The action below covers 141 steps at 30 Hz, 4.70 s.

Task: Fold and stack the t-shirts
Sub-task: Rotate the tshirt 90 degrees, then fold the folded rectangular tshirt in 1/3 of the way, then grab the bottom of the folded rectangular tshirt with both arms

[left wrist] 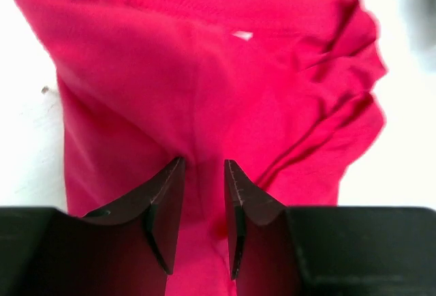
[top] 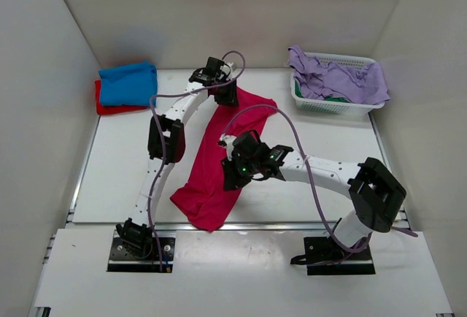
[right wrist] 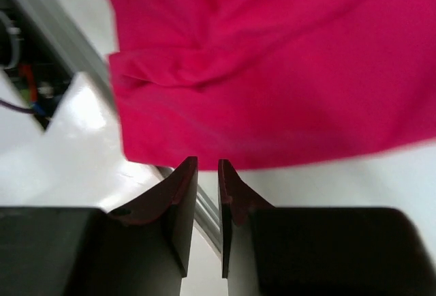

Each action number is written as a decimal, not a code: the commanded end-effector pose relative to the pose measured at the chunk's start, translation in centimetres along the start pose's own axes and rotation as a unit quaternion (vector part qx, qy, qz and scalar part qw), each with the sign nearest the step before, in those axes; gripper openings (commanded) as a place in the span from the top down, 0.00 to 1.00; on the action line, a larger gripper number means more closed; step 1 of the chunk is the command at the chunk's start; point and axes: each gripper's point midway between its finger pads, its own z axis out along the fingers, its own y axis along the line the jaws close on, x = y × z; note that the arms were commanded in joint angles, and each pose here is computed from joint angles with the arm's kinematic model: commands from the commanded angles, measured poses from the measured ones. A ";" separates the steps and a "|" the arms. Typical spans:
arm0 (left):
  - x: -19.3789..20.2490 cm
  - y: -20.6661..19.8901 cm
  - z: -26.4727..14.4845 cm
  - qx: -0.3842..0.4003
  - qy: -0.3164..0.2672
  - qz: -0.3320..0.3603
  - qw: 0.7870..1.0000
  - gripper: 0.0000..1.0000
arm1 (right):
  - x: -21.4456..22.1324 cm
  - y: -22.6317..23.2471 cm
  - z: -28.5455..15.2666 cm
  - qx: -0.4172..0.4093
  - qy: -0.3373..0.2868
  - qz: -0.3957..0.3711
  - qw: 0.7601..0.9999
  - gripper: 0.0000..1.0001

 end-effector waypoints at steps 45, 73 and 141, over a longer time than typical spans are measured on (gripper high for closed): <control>-12.3 2.7 -17.2 0.013 -0.150 -0.073 0.986 0.48 | -0.5 -10.2 -1.7 0.148 0.035 -0.110 0.982 0.41; 31.0 -2.8 -23.4 -0.041 -0.003 -0.158 0.987 0.39 | 8.1 -7.8 -4.0 0.153 -0.042 0.192 0.968 0.45; 20.5 1.2 -21.5 -0.084 0.059 -0.153 0.983 1.00 | -4.7 -11.0 -5.1 0.120 0.061 0.070 0.988 1.00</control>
